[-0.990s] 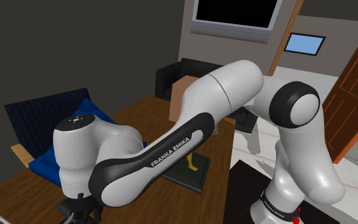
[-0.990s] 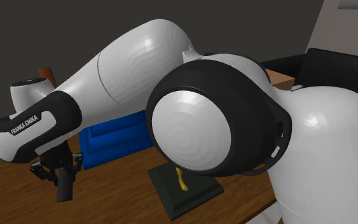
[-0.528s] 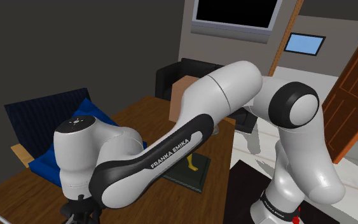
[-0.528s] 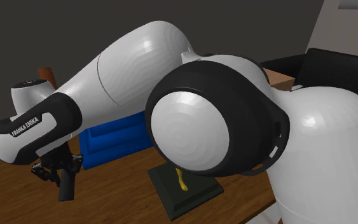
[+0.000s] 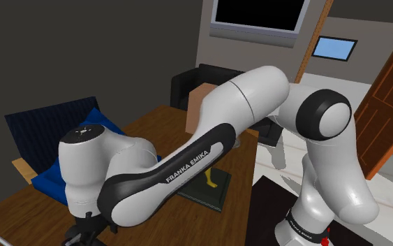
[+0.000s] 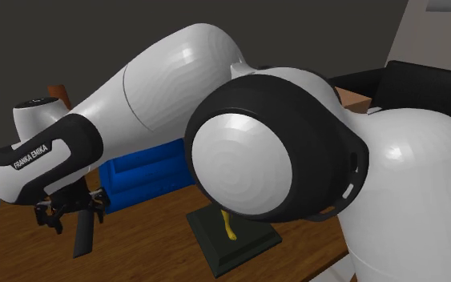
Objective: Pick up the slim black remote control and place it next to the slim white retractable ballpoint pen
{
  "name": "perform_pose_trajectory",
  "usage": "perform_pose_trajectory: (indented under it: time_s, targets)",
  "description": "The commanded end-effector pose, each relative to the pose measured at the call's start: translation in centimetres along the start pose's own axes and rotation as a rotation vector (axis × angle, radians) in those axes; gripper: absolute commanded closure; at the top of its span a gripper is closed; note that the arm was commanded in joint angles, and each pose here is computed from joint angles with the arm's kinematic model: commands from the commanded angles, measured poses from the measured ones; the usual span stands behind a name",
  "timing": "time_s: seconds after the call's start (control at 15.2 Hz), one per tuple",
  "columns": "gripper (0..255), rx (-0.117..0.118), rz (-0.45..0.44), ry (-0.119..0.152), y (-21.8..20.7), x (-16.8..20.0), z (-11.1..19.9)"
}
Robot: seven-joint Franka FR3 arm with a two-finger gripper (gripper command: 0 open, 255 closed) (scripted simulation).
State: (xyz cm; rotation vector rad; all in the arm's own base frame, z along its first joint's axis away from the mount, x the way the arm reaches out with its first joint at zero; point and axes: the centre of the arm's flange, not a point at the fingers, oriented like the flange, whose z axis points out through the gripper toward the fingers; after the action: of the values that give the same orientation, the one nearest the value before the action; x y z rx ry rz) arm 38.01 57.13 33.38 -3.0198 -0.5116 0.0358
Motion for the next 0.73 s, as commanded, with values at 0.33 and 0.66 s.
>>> perform_pose_trajectory:
  time_s: [0.33,0.66]
  targets:
    - [0,0.0,0.0,0.0,0.0,0.0,-4.4]
    - [0,0.0,0.0,0.0,0.0,0.0,-4.4]
